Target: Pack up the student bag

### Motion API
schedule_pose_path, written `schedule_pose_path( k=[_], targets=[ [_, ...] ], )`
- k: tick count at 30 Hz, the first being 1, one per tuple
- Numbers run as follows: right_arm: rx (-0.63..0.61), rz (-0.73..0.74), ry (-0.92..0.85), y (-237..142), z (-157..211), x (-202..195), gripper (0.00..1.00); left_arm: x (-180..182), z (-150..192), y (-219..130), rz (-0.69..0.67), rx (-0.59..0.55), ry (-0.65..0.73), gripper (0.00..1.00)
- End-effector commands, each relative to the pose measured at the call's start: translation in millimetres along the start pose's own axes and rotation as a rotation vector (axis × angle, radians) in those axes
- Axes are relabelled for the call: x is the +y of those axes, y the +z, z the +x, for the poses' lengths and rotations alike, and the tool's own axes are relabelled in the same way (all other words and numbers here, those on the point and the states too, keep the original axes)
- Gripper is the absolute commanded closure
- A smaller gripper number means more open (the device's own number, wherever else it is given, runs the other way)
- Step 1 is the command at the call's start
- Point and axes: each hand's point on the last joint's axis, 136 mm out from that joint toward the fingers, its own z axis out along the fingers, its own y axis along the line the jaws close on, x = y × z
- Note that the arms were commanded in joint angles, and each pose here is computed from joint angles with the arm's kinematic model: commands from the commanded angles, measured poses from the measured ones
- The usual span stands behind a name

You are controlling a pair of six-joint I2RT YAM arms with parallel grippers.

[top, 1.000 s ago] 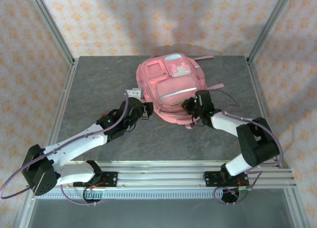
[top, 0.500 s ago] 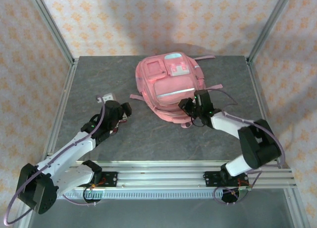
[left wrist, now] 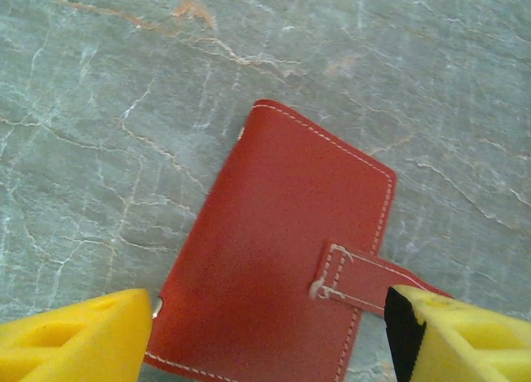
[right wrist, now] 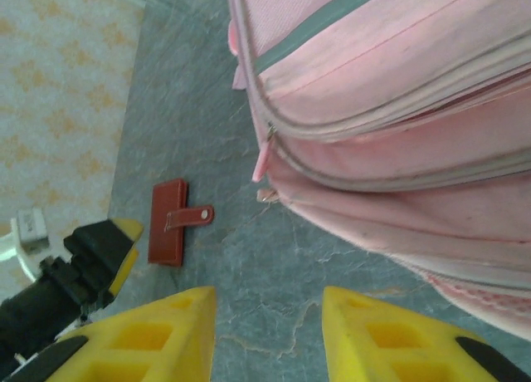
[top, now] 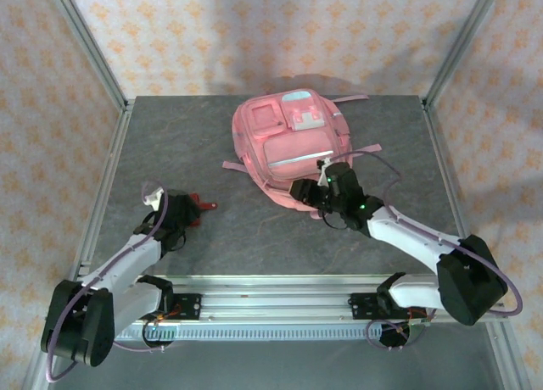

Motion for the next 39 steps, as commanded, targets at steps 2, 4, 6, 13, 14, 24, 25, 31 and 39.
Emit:
schedule_pose_path(
  k=[2,4,6,13,14,24,25,31,39],
  targets=[
    [0.029,0.002,-0.026,4.1,10.1,-2.8,0.62,-6.1,-1.7,11.5,0.034,-0.010,-0.031,0.27],
    [0.032,-0.008,-0.023,4.4,11.3,-1.5,0.62,-5.0,2.4,18.1,0.017,0.011,-0.018,0.30],
    [0.030,-0.013,-0.016,4.3,11.3,-0.9,0.62,-2.1,8.3,25.2,0.000,0.038,-0.002,0.34],
    [0.026,-0.009,0.003,3.8,13.9,-4.9,0.62,-9.2,24.0,37.0,0.041,0.117,0.003,0.67],
    [0.025,-0.008,0.006,3.9,14.0,-5.4,0.62,-11.4,24.8,36.9,0.051,0.123,0.005,0.74],
    [0.042,-0.072,0.013,7.6,11.3,16.6,0.62,-64.9,11.0,-0.7,0.330,0.142,0.013,1.00],
    [0.041,-0.098,0.009,6.8,9.7,24.8,0.61,-74.6,8.6,-9.8,0.387,0.142,0.016,1.00],
    [0.042,-0.246,-0.025,3.8,5.9,69.9,0.42,-118.9,-1.0,-63.6,0.640,0.155,0.065,1.00],
    [0.081,-0.332,-0.034,13.3,5.1,102.1,0.36,-158.5,11.4,-114.7,0.835,0.177,0.101,1.00]
  ],
)
